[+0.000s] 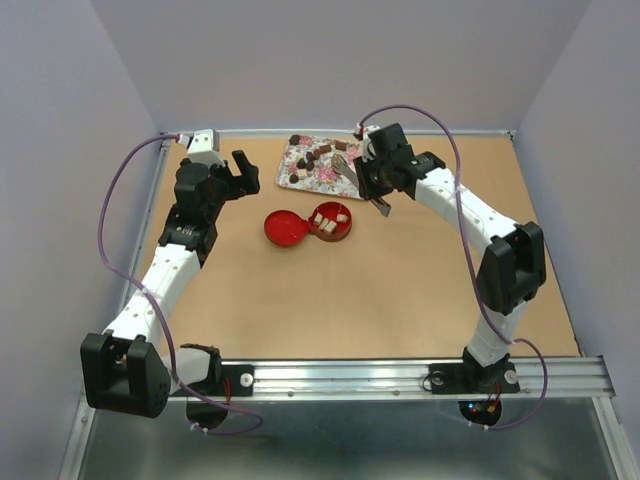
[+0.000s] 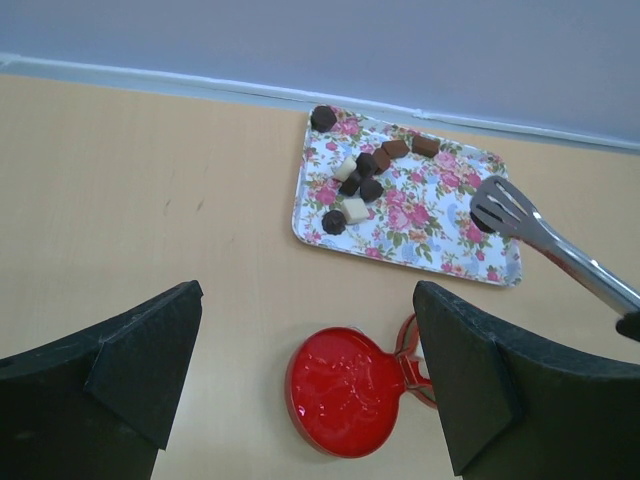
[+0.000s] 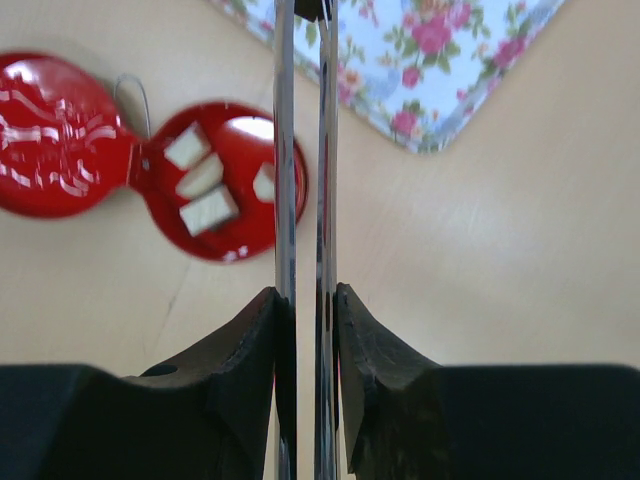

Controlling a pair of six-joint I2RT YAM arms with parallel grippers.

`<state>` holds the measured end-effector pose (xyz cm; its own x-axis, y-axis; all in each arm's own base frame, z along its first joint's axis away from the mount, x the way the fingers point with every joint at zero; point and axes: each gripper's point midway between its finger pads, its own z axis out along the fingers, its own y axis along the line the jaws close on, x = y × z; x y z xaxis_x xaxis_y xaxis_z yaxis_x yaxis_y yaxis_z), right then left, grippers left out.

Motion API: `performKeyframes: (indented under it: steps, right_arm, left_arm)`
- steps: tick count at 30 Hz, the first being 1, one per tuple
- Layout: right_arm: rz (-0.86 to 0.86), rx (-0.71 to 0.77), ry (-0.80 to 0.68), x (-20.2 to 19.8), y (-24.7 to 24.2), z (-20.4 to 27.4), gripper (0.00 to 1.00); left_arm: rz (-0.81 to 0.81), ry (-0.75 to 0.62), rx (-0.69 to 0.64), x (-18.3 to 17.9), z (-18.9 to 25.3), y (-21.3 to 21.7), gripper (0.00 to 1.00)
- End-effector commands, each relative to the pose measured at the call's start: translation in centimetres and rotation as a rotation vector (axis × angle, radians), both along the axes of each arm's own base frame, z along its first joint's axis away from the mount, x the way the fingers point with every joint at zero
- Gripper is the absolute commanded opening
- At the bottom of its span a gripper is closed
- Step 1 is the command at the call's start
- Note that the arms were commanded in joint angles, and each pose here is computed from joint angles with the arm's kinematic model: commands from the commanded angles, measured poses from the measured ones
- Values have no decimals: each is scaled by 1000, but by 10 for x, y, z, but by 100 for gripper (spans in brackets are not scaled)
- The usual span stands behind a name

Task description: Pack the chocolate

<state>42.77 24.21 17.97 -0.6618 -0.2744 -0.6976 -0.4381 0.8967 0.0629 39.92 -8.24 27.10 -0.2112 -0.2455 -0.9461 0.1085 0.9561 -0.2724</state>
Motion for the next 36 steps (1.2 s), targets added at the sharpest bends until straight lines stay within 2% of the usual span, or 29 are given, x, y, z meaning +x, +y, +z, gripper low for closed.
performKeyframes:
  steps: [1, 6, 10, 25, 31, 34, 36]
  right_arm:
    - [43, 66, -28, -31, -6, 26, 31]
    - [53, 97, 33, -69, -16, 14, 31]
    - [63, 108, 60, -82, -15, 8, 32]
    - [114, 118, 110, -79, 5, -6, 33]
    - [113, 113, 115, -77, 7, -9, 37]
    - [113, 113, 112, -76, 8, -8, 44]
    - [110, 113, 110, -76, 8, -8, 45]
  left_arm:
    - [-14, -111, -19, -3, 39, -3, 99]
    - [-14, -108, -19, -2, 38, -3, 99]
    - [-19, -104, -21, -1, 37, -4, 99]
    - [-16, -106, -19, -2, 38, -3, 99]
    - [-13, -105, -17, -1, 38, -3, 99]
    - [-15, -104, -15, -1, 37, -3, 99]
    - [-15, -103, -17, -1, 37, -3, 99]
